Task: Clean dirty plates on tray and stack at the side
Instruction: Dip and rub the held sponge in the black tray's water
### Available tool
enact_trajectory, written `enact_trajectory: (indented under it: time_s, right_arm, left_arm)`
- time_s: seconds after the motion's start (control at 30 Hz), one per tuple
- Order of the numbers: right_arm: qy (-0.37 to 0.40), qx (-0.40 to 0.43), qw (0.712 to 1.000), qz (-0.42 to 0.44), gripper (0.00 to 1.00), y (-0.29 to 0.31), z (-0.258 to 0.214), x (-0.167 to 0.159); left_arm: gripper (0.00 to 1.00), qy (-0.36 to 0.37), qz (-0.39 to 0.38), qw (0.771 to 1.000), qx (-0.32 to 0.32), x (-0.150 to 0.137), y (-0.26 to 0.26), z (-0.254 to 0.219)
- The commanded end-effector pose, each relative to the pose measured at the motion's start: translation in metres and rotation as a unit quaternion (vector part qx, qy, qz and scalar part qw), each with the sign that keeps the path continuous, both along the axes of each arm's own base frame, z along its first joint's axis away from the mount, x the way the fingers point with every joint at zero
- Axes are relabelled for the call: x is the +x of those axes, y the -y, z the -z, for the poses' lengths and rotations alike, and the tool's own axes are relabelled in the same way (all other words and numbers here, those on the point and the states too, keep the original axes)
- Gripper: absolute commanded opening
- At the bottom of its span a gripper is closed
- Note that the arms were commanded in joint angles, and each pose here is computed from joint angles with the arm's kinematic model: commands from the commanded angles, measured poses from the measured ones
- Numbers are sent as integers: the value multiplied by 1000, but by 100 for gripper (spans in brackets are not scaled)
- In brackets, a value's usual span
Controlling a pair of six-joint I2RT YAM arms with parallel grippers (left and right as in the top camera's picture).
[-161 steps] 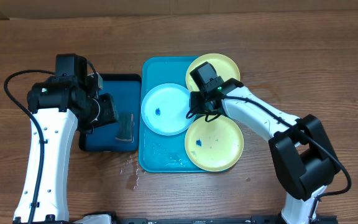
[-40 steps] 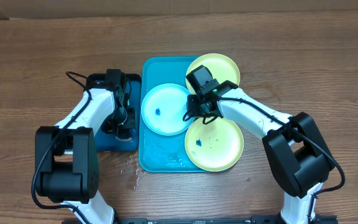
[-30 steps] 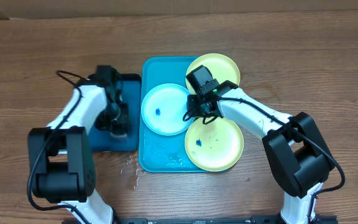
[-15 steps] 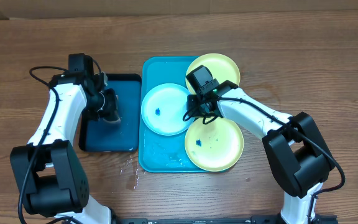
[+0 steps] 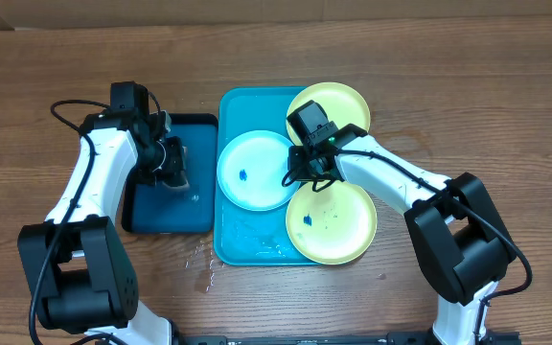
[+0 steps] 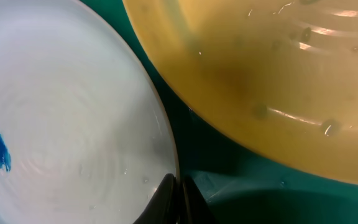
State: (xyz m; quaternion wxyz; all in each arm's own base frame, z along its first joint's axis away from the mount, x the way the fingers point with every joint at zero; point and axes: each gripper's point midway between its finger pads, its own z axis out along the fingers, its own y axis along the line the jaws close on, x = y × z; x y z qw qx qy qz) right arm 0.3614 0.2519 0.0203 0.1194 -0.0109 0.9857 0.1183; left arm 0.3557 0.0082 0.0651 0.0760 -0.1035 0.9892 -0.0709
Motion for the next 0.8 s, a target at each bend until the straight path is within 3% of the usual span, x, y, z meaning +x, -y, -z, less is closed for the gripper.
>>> enact_trajectory:
  time_s: [0.0,0.13,0.17,0.23,0.77]
  right_arm:
    - [-3,11,1000,1,9,-2,-2,3]
    - [-6,16,1000,3,15,-1,-2,4]
    - [-6,16,1000,3,15,-1,-2,4]
    - [-6,16,1000,2,4,-1,-2,4]
    - [-6,16,1000,2,4,-1,-2,4]
  left_arm:
    - [4,23,13,1000,-4,7,4,-13]
    - [4,22,13,1000,-4,7,4,-13]
    - [5,22,13,1000,-4,7,4,-13]
    - [4,22,13,1000,-4,7,4,-13]
    - [4,2,21,1000,-11,-10,20,23]
